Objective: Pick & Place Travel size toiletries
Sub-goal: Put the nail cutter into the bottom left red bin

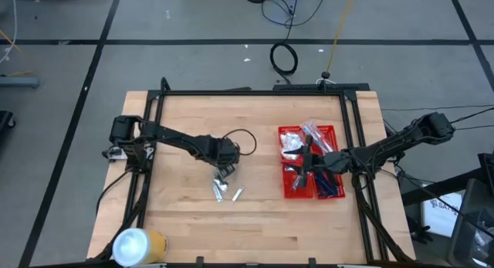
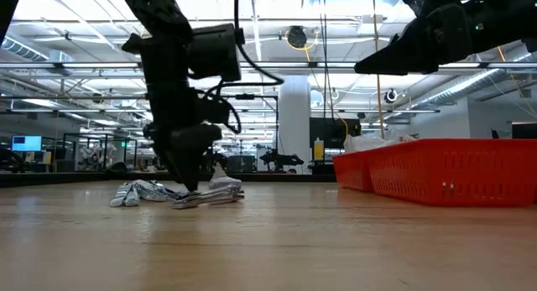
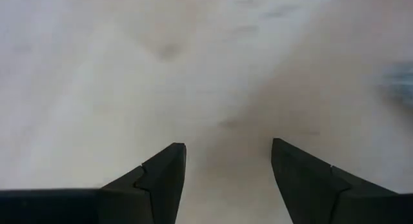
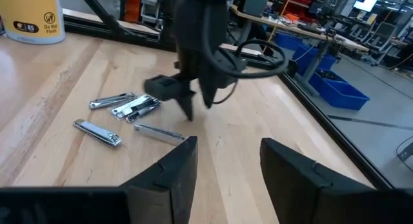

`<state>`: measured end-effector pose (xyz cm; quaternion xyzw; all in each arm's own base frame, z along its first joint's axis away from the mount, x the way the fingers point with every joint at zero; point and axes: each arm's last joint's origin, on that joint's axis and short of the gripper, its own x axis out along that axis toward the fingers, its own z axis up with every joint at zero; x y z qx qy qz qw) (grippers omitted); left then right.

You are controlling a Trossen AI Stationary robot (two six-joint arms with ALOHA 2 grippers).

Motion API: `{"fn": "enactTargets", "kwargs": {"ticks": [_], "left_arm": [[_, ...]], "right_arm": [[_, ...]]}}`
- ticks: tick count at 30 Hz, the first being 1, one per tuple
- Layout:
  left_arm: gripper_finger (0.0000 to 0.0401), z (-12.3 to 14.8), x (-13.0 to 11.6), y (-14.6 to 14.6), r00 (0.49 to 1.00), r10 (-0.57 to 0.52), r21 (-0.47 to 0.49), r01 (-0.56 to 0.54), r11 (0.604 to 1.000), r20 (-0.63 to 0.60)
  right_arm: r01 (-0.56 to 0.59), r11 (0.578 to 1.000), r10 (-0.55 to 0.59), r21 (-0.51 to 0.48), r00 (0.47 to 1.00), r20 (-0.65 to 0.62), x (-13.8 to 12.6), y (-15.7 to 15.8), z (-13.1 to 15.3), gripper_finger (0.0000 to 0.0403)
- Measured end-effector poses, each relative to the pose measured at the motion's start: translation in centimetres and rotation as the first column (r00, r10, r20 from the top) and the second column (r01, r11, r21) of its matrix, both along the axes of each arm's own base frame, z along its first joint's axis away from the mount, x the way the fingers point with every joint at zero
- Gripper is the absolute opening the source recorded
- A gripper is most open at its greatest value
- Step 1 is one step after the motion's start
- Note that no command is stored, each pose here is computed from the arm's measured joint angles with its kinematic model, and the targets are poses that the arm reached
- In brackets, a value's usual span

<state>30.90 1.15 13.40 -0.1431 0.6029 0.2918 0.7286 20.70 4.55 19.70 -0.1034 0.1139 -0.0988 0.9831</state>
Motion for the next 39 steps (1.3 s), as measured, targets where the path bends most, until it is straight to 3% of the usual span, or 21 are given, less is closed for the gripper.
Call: {"fn": "enactTargets", "kwargs": {"ticks": [3,6,10,14,19,31,39], "left_arm": [[0.0225,0.3,-0.4,0.9,0.998,0.069,-0.019,-0.069,0.997,-0.005],[0.0225,0.9,-0.1,1.3,0.984,0.174,-0.17,-0.165,0.972,0.039],[0.0225,2.6,1.4,-0.1,0.981,0.164,-0.307,-0.126,0.943,0.102],[0.0225,4.5,2.9,-2.2,0.981,0.08,-0.302,-0.023,0.953,0.179],[0.0225,5.8,4.0,-4.1,0.97,0.027,-0.214,0.026,0.976,0.24],[0.0225,1.2,5.1,-3.9,0.982,0.17,-0.287,-0.14,0.948,0.082],[0.0225,0.5,4.2,-3.9,0.996,0.08,-0.218,-0.084,0.972,-0.025]], "right_arm": [[0.001,1.0,-0.001,0.0,1.0,0.0,0.0,0.0,0.0,0.016],[0.001,1.0,-0.001,0.0,1.0,0.0,0.0,0.0,0.0,0.016],[0.001,1.0,-0.001,-0.005,1.0,-0.001,0.0,0.0,0.0,0.016],[0.001,1.0,-0.001,-0.008,1.0,-0.001,0.0,0.0,0.0,0.016],[0.001,1.0,-0.001,-0.008,1.0,-0.002,0.0,0.0,0.0,0.016],[0.001,1.0,-0.001,0.004,1.0,0.001,0.0,0.0,0.0,0.016],[0.0,1.0,0.0,0.006,1.0,0.002,0.0,0.0,0.0,0.016]]}}
